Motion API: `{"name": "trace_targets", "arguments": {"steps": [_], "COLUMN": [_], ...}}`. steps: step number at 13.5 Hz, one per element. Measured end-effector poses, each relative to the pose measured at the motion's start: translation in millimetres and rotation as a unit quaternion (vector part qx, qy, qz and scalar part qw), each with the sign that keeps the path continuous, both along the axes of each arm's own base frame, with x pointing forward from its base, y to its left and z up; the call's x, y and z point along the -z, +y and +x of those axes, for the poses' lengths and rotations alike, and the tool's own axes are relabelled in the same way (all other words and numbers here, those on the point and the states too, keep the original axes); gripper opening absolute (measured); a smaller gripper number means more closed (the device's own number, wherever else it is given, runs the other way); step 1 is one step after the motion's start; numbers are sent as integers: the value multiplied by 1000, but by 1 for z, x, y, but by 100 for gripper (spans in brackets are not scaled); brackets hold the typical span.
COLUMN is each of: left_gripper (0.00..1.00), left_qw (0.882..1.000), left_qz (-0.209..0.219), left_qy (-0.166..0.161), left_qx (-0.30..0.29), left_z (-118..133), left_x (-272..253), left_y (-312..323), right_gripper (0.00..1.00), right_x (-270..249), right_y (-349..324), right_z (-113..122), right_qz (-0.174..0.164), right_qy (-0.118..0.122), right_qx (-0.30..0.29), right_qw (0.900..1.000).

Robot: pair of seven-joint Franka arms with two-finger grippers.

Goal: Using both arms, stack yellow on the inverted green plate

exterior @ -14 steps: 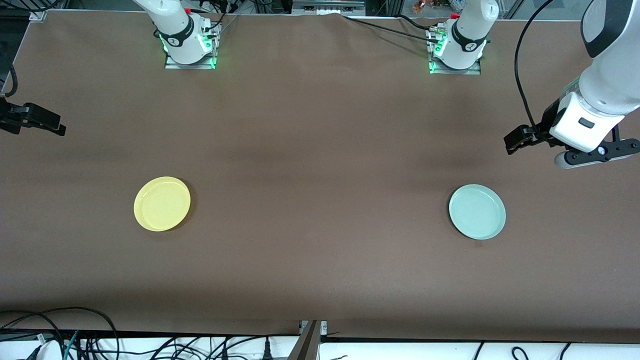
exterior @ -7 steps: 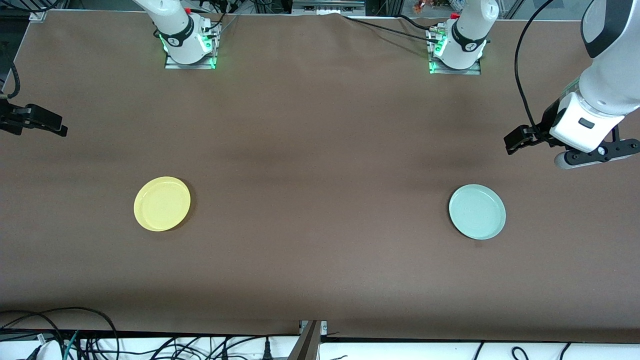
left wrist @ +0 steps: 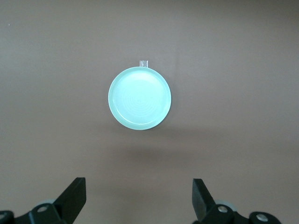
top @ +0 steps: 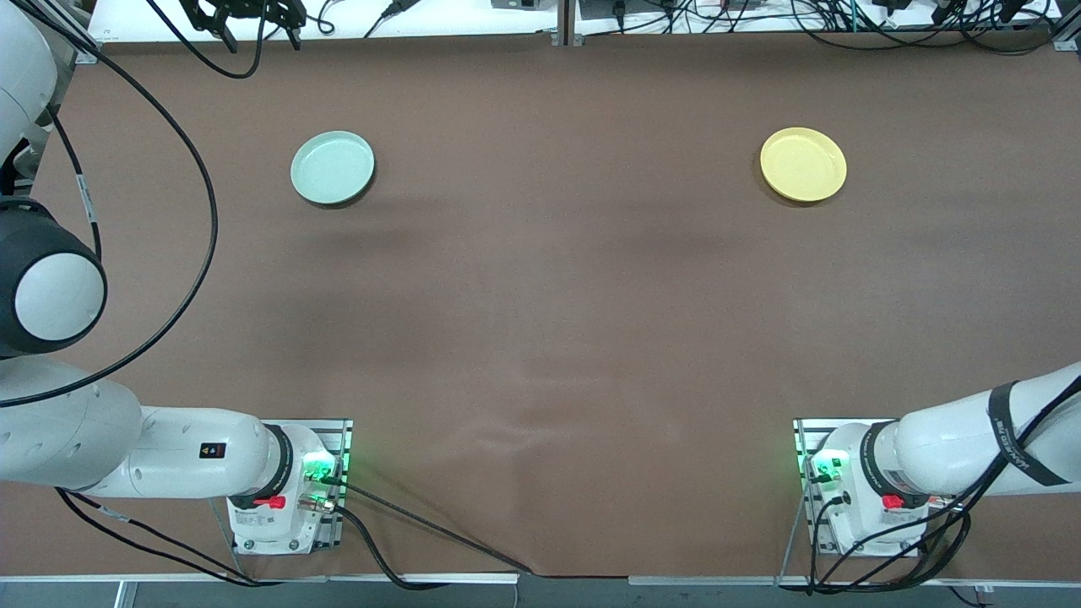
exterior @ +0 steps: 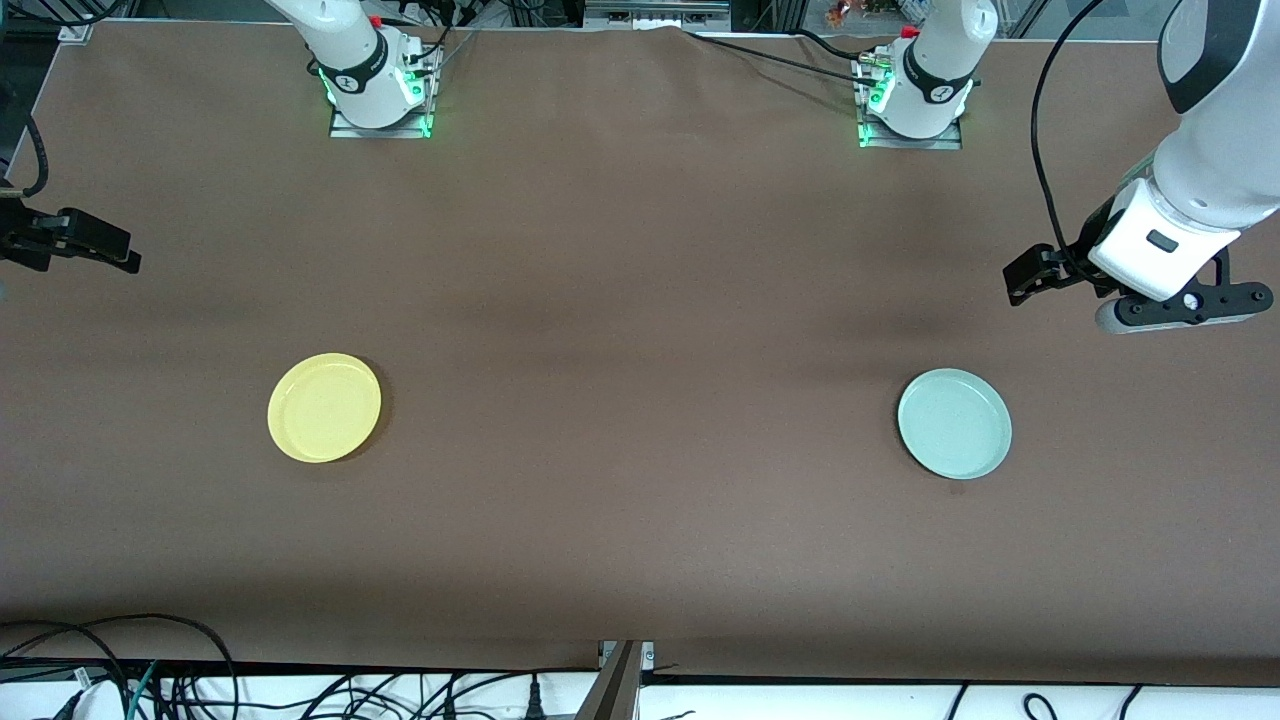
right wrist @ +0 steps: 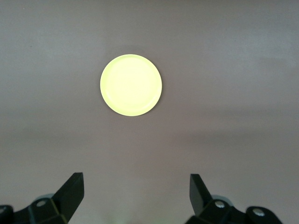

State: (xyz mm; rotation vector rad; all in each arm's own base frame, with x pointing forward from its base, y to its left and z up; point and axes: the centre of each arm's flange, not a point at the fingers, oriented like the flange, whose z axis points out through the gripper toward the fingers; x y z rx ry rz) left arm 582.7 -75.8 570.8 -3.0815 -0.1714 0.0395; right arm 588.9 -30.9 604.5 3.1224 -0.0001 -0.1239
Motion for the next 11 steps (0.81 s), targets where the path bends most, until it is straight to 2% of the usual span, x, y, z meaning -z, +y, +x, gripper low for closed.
{"name": "trace_targets", "arguments": {"steps": [6, 11], "left_gripper": [100, 100], "left_qw": [1000, 1000], "left_qz": [-1, -1], "left_qy": [-1, 10], "left_qx": [6, 7], "left_z": [0, 6], "left_x": [-1, 13], "left_y": [-5, -5], "right_gripper": [100, 100], "right_x": [0, 1], "right_y": [4, 4], "right_z": [0, 0], "right_qz": [0, 0], "right_qy": [1, 1], "right_qx": [-4, -3], "right_qw": [1000, 1000]}}
